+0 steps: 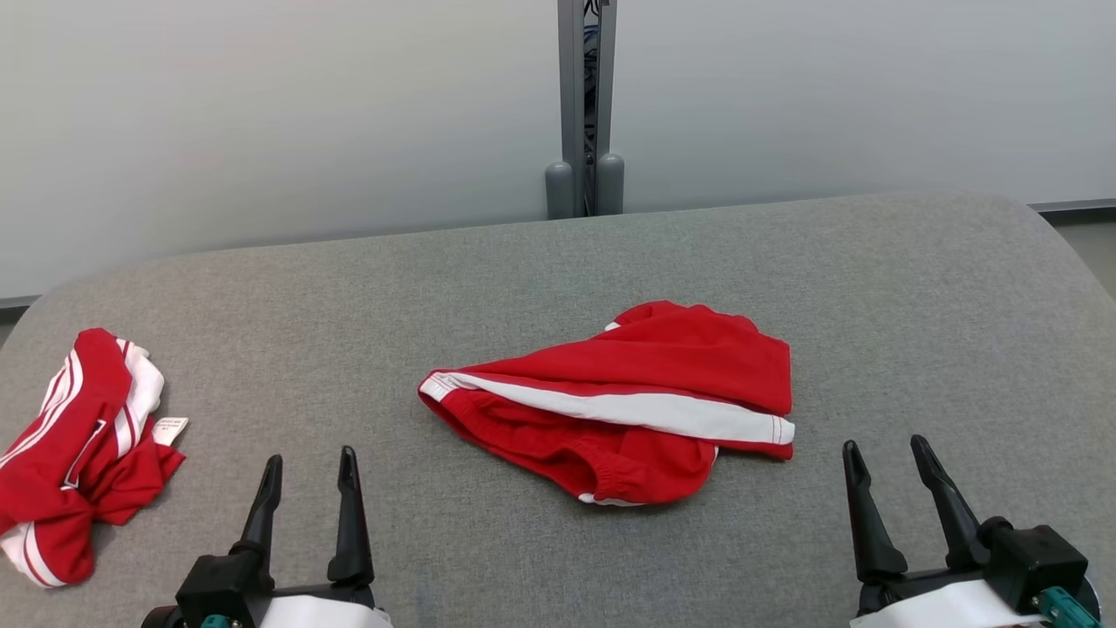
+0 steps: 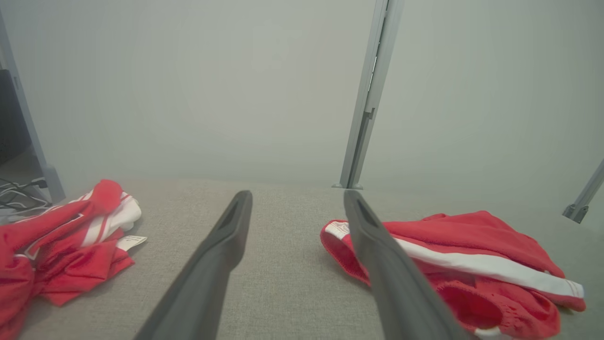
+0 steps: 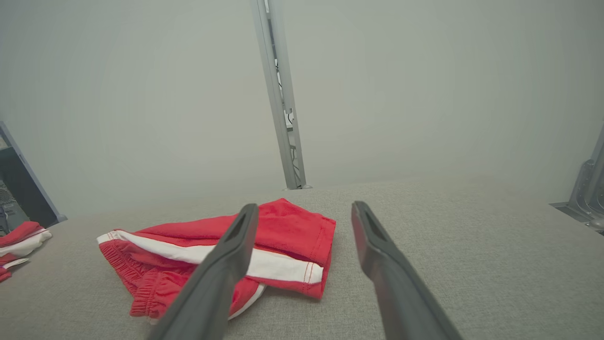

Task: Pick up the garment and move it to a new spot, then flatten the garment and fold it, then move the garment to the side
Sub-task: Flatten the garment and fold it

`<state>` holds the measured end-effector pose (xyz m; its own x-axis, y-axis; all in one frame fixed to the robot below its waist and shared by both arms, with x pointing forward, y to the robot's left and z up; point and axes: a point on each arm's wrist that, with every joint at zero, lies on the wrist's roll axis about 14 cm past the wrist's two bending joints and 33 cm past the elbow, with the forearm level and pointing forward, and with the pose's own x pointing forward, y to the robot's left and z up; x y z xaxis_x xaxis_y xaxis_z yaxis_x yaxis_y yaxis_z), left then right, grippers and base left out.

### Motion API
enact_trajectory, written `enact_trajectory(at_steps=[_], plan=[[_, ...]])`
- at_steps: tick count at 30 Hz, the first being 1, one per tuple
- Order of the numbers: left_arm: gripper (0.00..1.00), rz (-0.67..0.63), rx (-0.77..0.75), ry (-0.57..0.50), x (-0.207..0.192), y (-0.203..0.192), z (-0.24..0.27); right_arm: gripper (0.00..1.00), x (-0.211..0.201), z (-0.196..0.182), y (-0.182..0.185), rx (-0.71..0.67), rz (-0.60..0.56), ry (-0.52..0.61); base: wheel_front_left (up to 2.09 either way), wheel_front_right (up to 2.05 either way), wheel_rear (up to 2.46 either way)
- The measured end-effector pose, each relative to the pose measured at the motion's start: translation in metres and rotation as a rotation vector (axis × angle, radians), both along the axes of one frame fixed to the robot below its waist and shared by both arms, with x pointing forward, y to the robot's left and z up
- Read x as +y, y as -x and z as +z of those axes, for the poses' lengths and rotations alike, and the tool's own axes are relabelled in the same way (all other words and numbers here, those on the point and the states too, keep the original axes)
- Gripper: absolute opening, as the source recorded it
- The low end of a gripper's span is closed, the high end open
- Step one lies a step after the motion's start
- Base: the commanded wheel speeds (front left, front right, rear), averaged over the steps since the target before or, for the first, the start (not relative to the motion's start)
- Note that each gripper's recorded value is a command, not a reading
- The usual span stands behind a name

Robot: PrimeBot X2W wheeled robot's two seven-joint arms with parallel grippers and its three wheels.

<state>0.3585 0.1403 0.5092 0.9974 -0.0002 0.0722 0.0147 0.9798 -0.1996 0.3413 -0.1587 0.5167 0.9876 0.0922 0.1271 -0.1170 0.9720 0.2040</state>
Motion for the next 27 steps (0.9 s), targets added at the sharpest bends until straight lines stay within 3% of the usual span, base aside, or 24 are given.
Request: enact_trajectory(at_steps=[18, 21, 27], plan=[[1.00, -0.053, 0.053, 0.009, -0.012, 0.003, -0.018, 1.00, 0.009, 0.004, -0.002, -0.014, 0.028, 0.030, 0.00, 0.00, 0.00], [1.00, -0.093, 0.070, 0.049, -0.023, -0.004, -0.021, 1.00, 0.011, 0.002, -0.003, -0.009, 0.035, 0.032, 0.00, 0.00, 0.00], [1.00, -0.168, 0.164, 0.239, -0.052, -0.027, -0.037, 1.00, 0.014, 0.002, -0.012, -0.007, 0.046, 0.039, 0.00, 0.00, 0.00]])
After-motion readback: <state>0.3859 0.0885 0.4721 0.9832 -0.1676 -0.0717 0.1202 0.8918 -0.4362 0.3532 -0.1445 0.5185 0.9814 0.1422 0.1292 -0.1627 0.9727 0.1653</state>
